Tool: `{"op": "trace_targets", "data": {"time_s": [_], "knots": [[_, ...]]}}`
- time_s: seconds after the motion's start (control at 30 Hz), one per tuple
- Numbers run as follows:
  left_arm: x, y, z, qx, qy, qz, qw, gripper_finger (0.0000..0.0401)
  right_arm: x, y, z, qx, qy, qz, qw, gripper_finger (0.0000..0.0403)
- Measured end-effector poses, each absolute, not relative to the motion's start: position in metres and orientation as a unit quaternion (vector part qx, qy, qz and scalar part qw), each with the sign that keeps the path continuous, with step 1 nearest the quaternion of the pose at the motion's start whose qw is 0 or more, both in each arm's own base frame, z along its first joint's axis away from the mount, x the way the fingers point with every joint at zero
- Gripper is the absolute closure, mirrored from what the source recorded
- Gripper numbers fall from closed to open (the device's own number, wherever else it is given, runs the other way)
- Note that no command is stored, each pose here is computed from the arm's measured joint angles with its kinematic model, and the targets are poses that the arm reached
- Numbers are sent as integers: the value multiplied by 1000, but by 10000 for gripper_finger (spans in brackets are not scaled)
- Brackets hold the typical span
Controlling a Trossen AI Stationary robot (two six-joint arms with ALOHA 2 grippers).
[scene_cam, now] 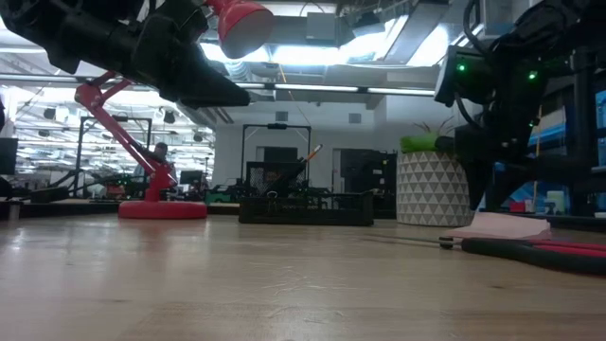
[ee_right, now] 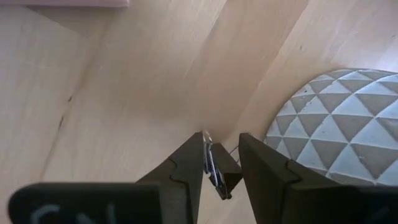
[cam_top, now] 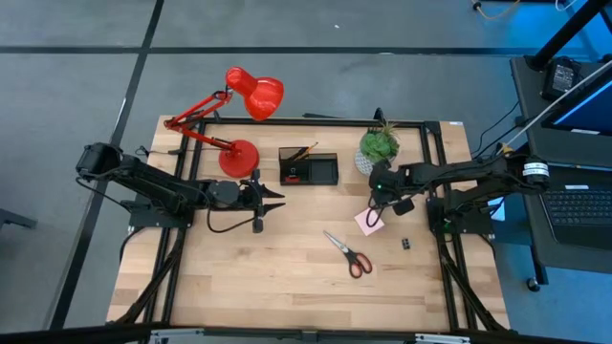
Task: Pick and place office supplies into organizer
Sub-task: Put the top binder clip into the desk organizer
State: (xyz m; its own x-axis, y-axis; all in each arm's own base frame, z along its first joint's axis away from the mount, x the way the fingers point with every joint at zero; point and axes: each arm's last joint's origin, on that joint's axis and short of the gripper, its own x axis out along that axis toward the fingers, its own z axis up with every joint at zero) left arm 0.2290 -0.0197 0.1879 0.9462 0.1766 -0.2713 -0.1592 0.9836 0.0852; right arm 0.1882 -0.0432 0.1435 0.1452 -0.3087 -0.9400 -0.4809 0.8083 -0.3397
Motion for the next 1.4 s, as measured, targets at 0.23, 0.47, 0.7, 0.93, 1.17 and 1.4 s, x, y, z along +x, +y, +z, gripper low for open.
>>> {"op": "trace_targets", "data": {"time_s": [0.23, 0.47, 0.7, 0.93, 1.17, 1.4], "knots": [[229, -20, 187, 32, 143, 85, 985, 308, 187, -38, 146, -313, 645, 68, 694, 297], [229, -20, 187, 28, 143, 86, 986, 308, 188, -38, 146, -313, 643, 66, 696, 297], [229, -20, 187, 28, 143, 86, 986, 308, 189, -38, 146, -312, 640, 63, 699, 297], [229, -20, 187, 28, 143, 86, 986, 308, 189, -38, 146, -310, 639, 64, 701, 297], [229, -20, 187, 28, 143, 85, 986, 308, 192, -40, 138, -312, 649, 60, 691, 297], [228, -20, 186, 29, 149, 86, 985, 308, 191, -40, 137, -320, 654, 58, 683, 297]]}}
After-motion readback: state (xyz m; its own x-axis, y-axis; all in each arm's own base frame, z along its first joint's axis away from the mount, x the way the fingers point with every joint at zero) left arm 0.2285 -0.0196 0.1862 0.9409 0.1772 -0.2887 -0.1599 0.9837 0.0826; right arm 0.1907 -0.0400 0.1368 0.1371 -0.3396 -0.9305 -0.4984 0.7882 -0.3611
